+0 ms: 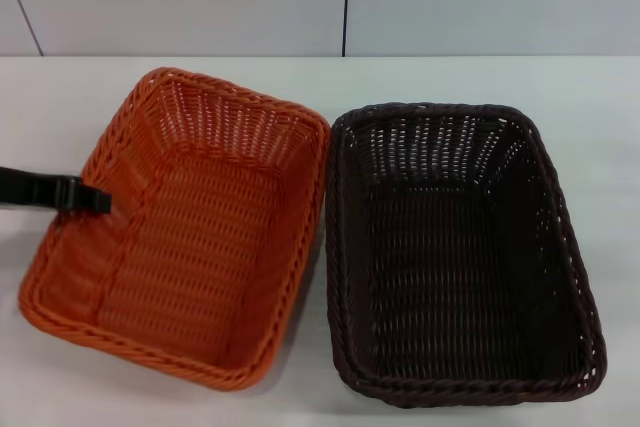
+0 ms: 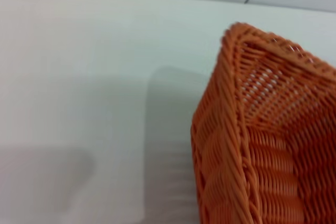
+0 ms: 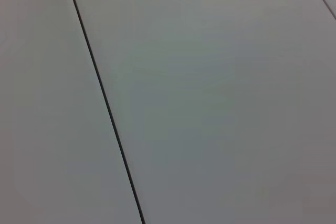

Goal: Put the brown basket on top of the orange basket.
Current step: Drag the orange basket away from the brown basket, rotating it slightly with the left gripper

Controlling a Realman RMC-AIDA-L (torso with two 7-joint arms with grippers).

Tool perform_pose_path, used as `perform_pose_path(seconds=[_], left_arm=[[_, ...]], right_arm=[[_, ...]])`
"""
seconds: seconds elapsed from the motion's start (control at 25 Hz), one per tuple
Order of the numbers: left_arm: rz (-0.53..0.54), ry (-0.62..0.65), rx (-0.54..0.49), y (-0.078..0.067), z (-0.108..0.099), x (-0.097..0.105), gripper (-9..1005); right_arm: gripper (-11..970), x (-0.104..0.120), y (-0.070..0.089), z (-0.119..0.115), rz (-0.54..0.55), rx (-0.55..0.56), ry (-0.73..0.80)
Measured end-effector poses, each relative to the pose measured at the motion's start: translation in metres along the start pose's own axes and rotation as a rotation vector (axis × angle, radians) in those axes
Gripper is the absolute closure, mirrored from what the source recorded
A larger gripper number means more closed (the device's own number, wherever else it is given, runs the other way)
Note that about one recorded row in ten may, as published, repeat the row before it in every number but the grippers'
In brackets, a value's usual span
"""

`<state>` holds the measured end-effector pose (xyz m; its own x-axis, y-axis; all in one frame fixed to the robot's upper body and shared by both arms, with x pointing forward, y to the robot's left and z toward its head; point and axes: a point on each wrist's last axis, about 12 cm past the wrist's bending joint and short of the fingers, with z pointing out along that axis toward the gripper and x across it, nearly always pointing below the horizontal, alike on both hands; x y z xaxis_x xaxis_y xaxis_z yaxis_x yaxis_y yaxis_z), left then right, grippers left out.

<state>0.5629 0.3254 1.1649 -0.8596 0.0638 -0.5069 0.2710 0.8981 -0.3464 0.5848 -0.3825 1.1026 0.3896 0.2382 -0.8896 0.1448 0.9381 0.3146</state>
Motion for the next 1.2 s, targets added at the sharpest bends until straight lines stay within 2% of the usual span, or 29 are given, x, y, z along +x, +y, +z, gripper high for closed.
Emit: perform_pose_path(seconds=[0.52, 0.64, 0.72, 0.76, 0.88, 0.92, 0.96, 1.04, 1.08, 1.2], left_arm=[[0.025, -0.047, -0.030, 0.011, -0.030, -0.020, 813], [0.055, -0.091, 0.007, 0.017, -0.052, -0.024, 813], [0.061, -0.093, 0.010, 0.017, -0.055, -0.024, 813], [0.099, -0.095, 0.012, 0.019, -0.064, -0.027, 813], [0.195, -0.078, 0.014, 0.019, -0.072, -0.027, 813], [0.195, -0.078, 0.014, 0.019, -0.072, -0.027, 813], [0.259, -0.067, 0.011, 0.017, -0.078, -0.026, 813], [0.281, -0.061, 0.011, 0.016, -0.080, -0.026, 813], [0.332, -0.035, 0.018, 0.014, -0.084, -0.025, 813], [0.356, -0.002, 0.026, 0.013, -0.086, -0.024, 813]], right_arm=[[434, -0.003, 0.016, 0.019, -0.009, -0.037, -0.010], [434, -0.003, 0.019, 0.020, -0.009, -0.048, -0.014], [434, -0.003, 0.019, 0.020, -0.009, -0.052, -0.016], [434, -0.003, 0.019, 0.019, -0.009, -0.053, -0.018], [434, -0.002, 0.018, 0.016, -0.002, -0.050, -0.020], [434, -0.002, 0.018, 0.016, -0.002, -0.050, -0.020], [434, -0.002, 0.018, 0.015, -0.001, -0.049, -0.019], [434, -0.001, 0.018, 0.014, 0.001, -0.048, -0.015], [434, 0.000, 0.019, 0.013, 0.002, -0.048, -0.011], [434, 0.001, 0.019, 0.012, 0.003, -0.048, -0.010]])
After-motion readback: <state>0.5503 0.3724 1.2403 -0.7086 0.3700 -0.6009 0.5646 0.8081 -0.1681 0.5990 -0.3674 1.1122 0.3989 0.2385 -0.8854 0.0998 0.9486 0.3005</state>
